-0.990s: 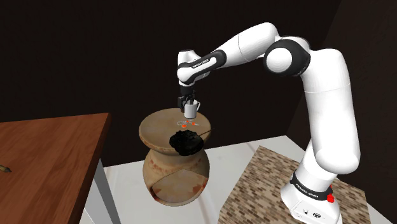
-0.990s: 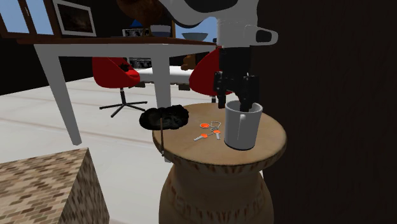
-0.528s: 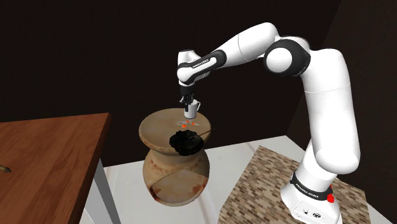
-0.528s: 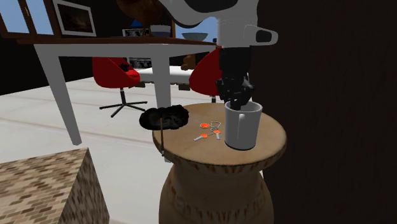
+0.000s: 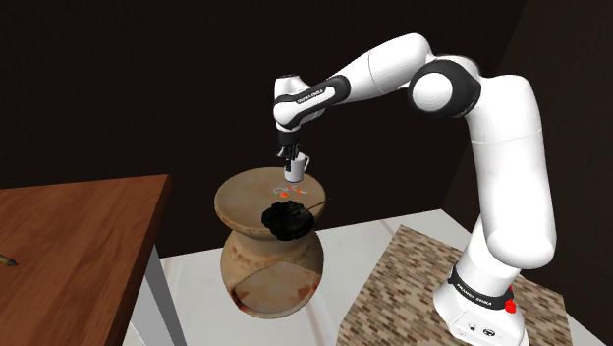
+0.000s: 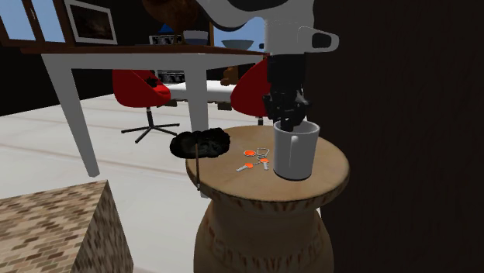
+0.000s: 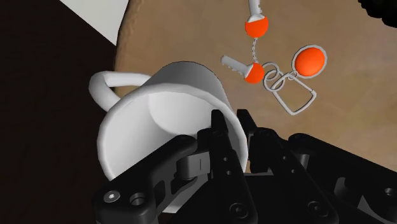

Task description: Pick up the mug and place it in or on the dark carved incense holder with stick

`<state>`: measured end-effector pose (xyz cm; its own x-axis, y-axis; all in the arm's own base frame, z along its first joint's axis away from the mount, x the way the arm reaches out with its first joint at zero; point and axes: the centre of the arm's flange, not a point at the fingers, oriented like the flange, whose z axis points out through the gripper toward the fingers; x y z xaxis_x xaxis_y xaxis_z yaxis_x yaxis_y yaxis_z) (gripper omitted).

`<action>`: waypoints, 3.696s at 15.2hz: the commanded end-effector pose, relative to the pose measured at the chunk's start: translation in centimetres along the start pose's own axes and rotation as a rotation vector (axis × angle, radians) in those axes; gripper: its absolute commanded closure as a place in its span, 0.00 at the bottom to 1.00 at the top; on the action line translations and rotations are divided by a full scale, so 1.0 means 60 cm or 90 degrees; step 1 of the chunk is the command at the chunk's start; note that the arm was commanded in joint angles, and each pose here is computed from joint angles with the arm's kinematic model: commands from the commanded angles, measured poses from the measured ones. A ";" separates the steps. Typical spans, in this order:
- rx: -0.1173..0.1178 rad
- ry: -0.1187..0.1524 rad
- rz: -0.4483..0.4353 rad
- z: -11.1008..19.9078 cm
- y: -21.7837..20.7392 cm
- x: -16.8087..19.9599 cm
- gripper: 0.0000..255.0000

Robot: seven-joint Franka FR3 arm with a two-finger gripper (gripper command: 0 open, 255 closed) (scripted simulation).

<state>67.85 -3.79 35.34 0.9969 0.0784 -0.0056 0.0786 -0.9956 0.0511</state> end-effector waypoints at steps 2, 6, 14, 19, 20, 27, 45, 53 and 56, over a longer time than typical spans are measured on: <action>0.000 0.000 0.000 -0.026 0.003 0.001 1.00; 0.000 0.000 0.000 -0.061 0.004 0.001 1.00; 0.000 0.000 0.000 -0.131 0.008 0.000 1.00; 0.000 0.000 0.000 -0.169 -0.007 -0.014 1.00; 0.000 0.000 0.000 -0.171 -0.023 -0.029 1.00; 0.000 0.000 0.000 -0.192 -0.139 -0.128 1.00; 0.000 0.000 0.000 -0.138 -0.289 -0.254 1.00; 0.000 0.000 0.000 -0.068 -0.293 -0.254 1.00; 0.000 0.000 0.000 -0.063 -0.293 -0.253 1.00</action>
<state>51.30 12.73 38.37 0.9969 0.0783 -0.0059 0.0785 -0.9956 0.0512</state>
